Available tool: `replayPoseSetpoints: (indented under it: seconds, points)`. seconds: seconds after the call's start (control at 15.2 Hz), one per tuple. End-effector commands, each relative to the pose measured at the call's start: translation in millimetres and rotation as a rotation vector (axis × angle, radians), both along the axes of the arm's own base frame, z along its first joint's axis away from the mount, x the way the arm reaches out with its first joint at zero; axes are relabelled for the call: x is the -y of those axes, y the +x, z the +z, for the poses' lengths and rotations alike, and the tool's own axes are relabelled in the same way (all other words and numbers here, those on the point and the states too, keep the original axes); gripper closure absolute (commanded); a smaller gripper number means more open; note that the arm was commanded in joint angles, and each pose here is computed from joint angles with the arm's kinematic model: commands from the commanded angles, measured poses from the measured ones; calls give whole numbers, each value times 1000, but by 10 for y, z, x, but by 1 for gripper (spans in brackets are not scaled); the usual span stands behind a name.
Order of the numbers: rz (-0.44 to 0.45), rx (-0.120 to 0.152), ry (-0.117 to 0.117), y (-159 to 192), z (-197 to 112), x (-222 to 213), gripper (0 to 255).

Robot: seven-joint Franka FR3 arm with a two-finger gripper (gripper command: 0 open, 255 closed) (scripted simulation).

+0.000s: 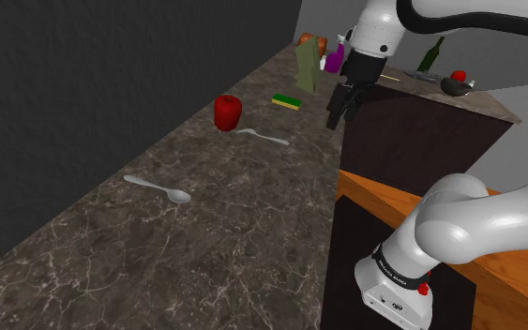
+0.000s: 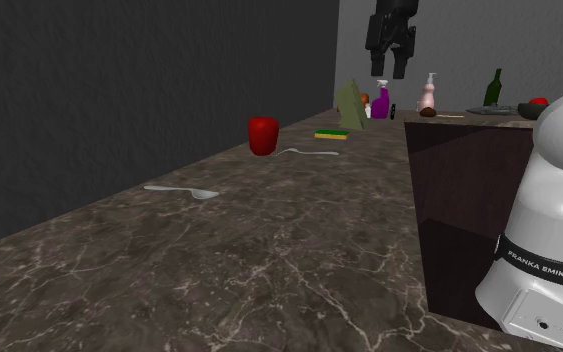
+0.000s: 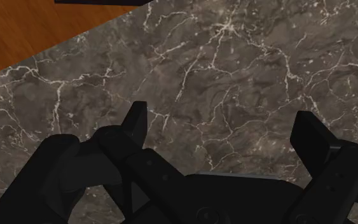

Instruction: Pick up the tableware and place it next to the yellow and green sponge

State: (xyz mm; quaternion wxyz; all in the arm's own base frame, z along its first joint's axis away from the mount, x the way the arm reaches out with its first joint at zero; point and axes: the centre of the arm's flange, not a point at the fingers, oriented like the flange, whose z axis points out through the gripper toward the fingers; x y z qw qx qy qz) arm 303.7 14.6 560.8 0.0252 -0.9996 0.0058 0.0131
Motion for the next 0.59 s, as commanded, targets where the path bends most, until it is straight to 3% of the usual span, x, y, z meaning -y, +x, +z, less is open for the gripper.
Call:
replayPoseSetpoints:
  seconds: [0.0, 0.53]
  points:
    - [0, 0, 0, 0, 0, 0, 0]
    - [46, 53, 21, 550, -490, -662, 0]
